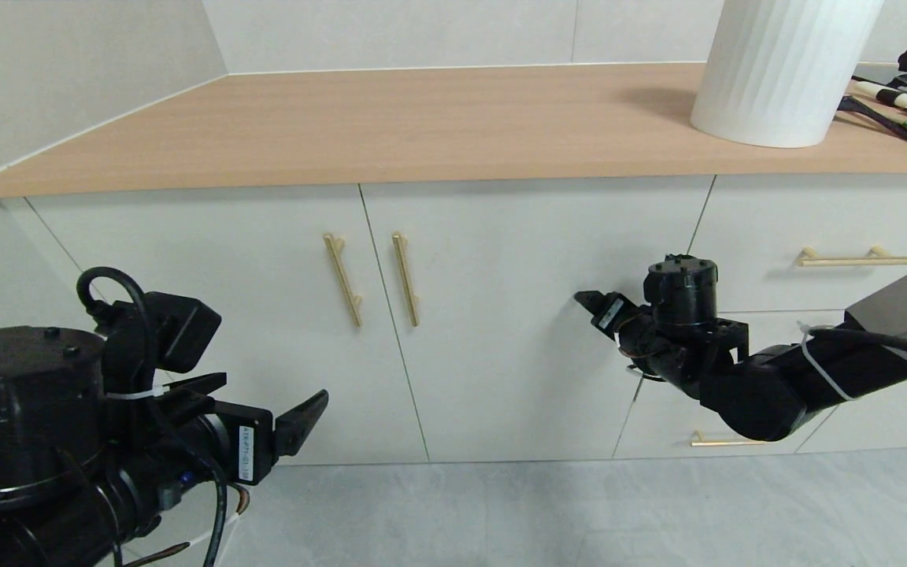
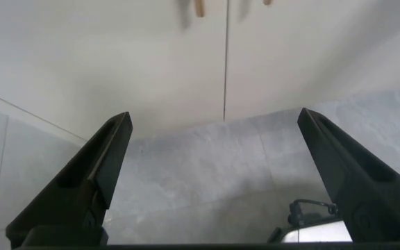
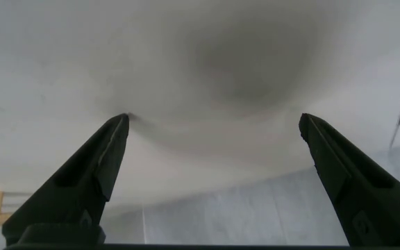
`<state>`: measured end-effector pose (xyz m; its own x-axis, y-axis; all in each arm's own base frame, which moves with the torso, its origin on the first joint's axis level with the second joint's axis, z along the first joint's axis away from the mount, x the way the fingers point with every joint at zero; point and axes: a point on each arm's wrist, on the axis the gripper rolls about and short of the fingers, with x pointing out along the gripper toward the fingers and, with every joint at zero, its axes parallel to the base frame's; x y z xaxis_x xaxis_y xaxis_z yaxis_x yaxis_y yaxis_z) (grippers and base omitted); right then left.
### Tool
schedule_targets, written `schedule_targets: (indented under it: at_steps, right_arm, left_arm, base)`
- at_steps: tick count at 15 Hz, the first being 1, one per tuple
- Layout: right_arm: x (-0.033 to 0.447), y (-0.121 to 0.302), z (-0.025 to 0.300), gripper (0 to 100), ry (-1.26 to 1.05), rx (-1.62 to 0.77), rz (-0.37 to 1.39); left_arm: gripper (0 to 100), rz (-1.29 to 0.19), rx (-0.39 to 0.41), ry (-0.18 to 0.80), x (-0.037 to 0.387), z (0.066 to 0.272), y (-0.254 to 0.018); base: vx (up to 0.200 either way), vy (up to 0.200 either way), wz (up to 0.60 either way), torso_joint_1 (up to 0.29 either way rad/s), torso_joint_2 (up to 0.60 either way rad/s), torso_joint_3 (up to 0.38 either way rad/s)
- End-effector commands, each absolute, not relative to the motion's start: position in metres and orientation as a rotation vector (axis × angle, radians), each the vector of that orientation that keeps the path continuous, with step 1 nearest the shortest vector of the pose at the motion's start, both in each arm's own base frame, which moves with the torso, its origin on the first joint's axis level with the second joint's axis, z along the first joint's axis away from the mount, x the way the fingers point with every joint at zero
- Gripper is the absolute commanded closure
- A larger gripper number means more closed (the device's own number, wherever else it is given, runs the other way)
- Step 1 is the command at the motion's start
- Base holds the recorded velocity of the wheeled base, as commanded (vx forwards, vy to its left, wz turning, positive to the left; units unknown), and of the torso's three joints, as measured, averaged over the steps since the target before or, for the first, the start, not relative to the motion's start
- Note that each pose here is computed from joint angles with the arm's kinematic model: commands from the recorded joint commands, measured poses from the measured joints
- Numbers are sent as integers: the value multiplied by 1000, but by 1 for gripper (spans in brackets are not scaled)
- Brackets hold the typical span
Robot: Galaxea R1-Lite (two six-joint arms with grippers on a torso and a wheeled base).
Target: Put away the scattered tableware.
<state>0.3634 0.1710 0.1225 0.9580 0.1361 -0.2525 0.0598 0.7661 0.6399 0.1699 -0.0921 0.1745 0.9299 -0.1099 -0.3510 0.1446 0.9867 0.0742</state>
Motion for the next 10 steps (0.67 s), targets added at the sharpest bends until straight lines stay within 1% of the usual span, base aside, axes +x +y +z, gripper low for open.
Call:
schedule_targets:
  at_steps: [1, 4, 6, 7, 8, 9, 10]
  right_arm:
    - [366, 169, 123, 0, 281, 705, 32]
    - [363, 167, 128, 0, 274, 709, 34]
    - [354, 163, 138, 0, 260, 708, 43]
    - [337, 151, 159, 0, 232, 701, 67]
    - [324, 145, 170, 0, 218, 672, 89]
    - [300, 134, 186, 0, 187, 604, 114]
    - [274, 125, 195, 0, 166, 522, 129]
  left_arm:
    - [0, -130, 100, 356, 170, 174, -92]
    - [0, -130, 100, 354, 170, 174, -92]
    - [0, -132, 99, 353, 169, 174, -92]
    - [0, -131, 96, 352, 169, 175, -91]
    - [0, -133, 96, 352, 169, 175, -92]
    - [0, -133, 93, 345, 168, 176, -91]
    - [0, -133, 87, 329, 165, 180, -89]
  base:
    - [0, 0, 0, 0, 0, 0]
    - [0, 0, 0, 0, 0, 0]
    - [0, 0, 0, 0, 0, 0]
    - [0, 0, 0, 0, 0, 0]
    - [0, 0, 0, 0, 0, 0]
    - [0, 0, 0, 0, 0, 0]
    - [0, 0, 0, 0, 0, 0]
